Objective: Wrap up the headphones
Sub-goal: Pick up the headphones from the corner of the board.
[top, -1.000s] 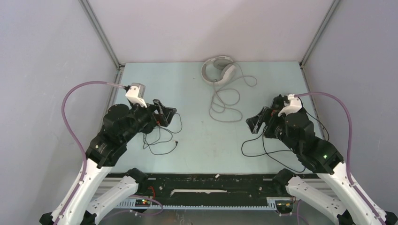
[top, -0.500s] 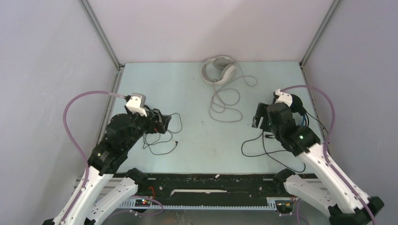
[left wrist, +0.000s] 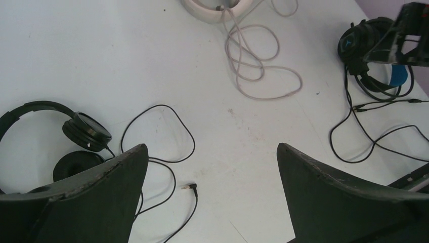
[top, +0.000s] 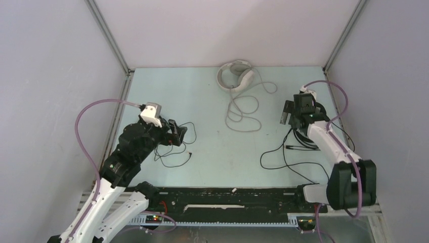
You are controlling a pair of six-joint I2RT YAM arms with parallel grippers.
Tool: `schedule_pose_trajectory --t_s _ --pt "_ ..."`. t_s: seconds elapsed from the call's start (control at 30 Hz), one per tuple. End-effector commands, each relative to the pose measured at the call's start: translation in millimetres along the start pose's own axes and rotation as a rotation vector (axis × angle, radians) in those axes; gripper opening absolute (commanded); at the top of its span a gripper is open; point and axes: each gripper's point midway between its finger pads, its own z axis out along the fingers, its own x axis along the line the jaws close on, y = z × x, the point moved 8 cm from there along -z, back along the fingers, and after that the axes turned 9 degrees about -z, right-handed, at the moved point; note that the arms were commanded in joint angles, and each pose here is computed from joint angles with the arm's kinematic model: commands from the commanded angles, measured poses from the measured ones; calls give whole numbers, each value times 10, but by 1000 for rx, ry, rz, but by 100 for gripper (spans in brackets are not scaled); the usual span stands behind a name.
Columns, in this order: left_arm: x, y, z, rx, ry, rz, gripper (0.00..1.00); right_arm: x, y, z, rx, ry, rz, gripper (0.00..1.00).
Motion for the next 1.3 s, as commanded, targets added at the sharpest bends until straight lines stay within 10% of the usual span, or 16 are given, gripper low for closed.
schedule_pose_trajectory --t_s 0.0,0.47,0.8,1.27 --pt "-24 93 -62 -79 -50 6 100 -137 393 220 -77 -30 5 97" --pt "25 68 -53 -66 -19 31 100 -150 545 792 -63 -9 -49 91" --pt "56 122 -121 -136 0 22 100 -165 610 897 -57 -58 -43 55" --pt "14 176 -66 -108 2 1 98 425 892 -271 -176 457 71 35"
